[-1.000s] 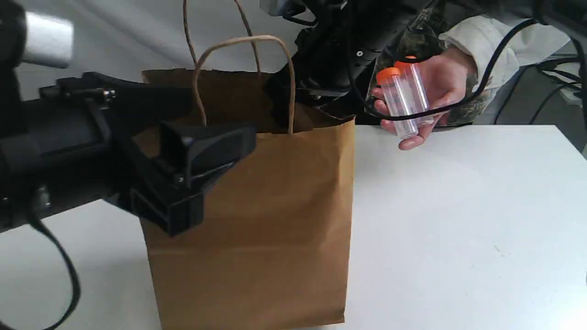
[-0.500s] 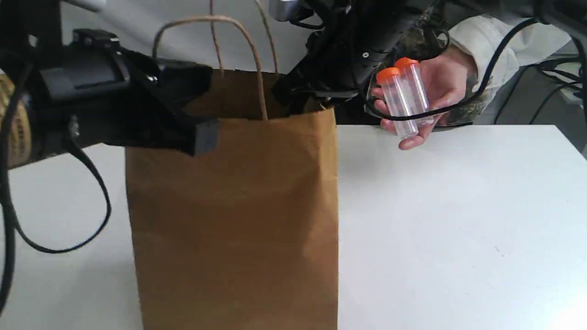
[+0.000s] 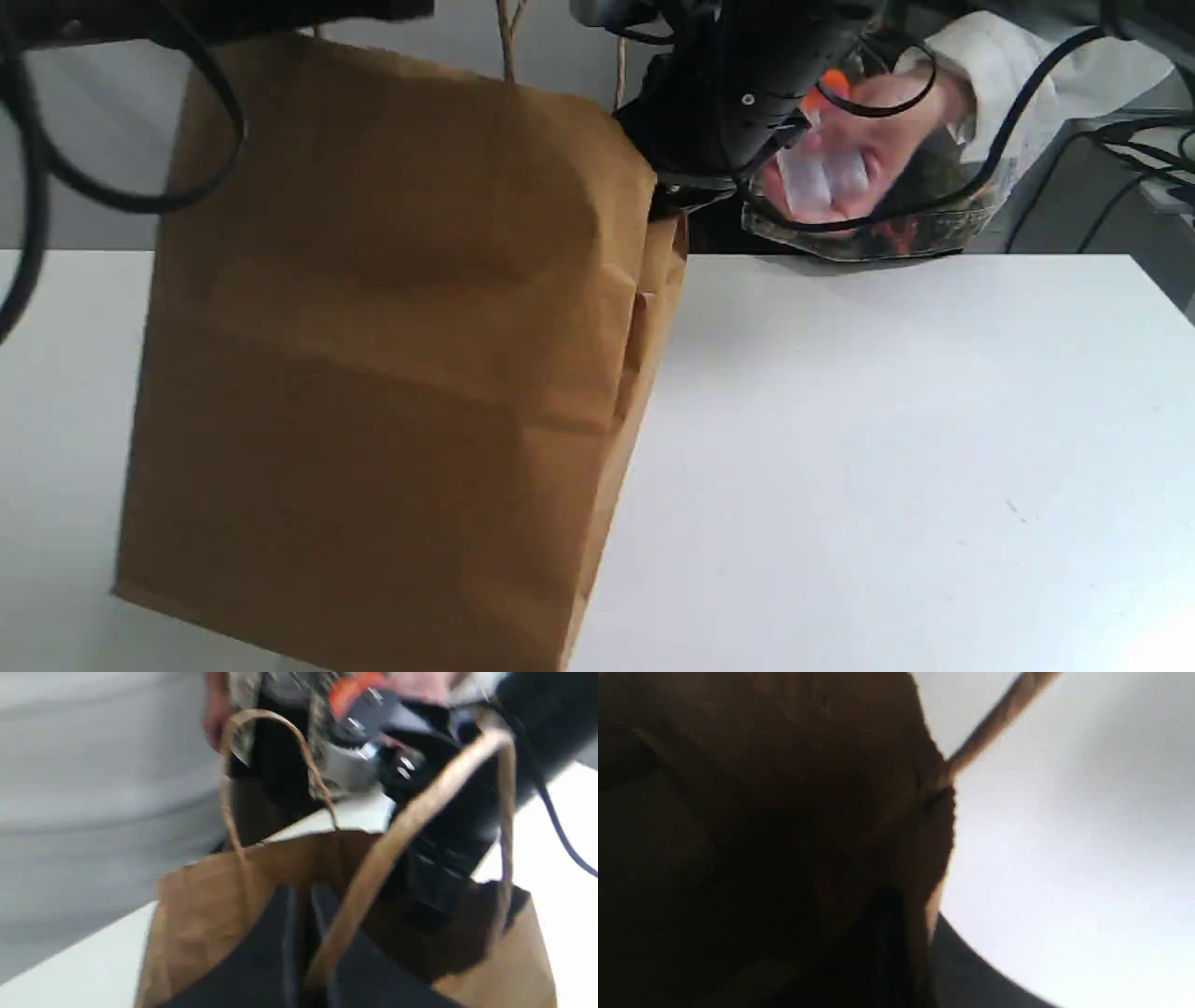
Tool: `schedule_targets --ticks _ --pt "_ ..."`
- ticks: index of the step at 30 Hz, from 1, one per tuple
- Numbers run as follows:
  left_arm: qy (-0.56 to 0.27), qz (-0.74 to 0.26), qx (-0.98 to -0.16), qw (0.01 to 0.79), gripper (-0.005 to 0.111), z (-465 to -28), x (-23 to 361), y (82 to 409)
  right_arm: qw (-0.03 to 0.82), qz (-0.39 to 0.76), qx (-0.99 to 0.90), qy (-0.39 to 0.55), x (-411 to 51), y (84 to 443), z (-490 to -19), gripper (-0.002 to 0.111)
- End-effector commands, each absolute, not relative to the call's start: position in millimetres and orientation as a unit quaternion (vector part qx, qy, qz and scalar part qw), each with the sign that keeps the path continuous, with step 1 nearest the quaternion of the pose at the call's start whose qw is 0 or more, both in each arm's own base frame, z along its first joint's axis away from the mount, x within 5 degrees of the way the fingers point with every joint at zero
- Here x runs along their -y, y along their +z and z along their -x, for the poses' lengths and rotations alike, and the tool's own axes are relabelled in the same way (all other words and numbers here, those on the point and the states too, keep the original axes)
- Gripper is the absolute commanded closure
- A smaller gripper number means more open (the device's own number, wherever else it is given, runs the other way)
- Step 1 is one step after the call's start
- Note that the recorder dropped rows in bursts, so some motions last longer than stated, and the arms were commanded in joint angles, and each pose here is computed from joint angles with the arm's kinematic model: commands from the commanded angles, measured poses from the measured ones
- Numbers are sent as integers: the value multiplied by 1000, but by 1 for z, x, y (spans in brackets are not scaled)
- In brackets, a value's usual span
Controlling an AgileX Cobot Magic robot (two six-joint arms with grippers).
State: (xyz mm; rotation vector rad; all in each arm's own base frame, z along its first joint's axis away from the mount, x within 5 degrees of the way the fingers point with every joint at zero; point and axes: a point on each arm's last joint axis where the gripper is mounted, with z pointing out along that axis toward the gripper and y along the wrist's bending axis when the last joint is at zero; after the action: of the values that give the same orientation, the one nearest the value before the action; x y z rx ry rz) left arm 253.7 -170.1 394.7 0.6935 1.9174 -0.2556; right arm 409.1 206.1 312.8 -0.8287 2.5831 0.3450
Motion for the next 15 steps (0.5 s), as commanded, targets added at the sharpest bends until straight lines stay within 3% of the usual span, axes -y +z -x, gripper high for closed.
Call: schedule_targets --ticks 1,3,8,15 --pt "-175 -320 -776 515 107 -261 194 406 208 287 -931 89 -198 314 -412 108" --pt "-185 -305 -760 543 107 -270 199 417 208 271 -936 88 -191 314 -415 108" --pt "-142 -341 -777 509 107 -286 206 412 206 247 -940 116 -180 315 -420 108" --pt "-145 -335 -766 529 107 -289 207 423 205 256 -937 116 -177 312 -423 108"
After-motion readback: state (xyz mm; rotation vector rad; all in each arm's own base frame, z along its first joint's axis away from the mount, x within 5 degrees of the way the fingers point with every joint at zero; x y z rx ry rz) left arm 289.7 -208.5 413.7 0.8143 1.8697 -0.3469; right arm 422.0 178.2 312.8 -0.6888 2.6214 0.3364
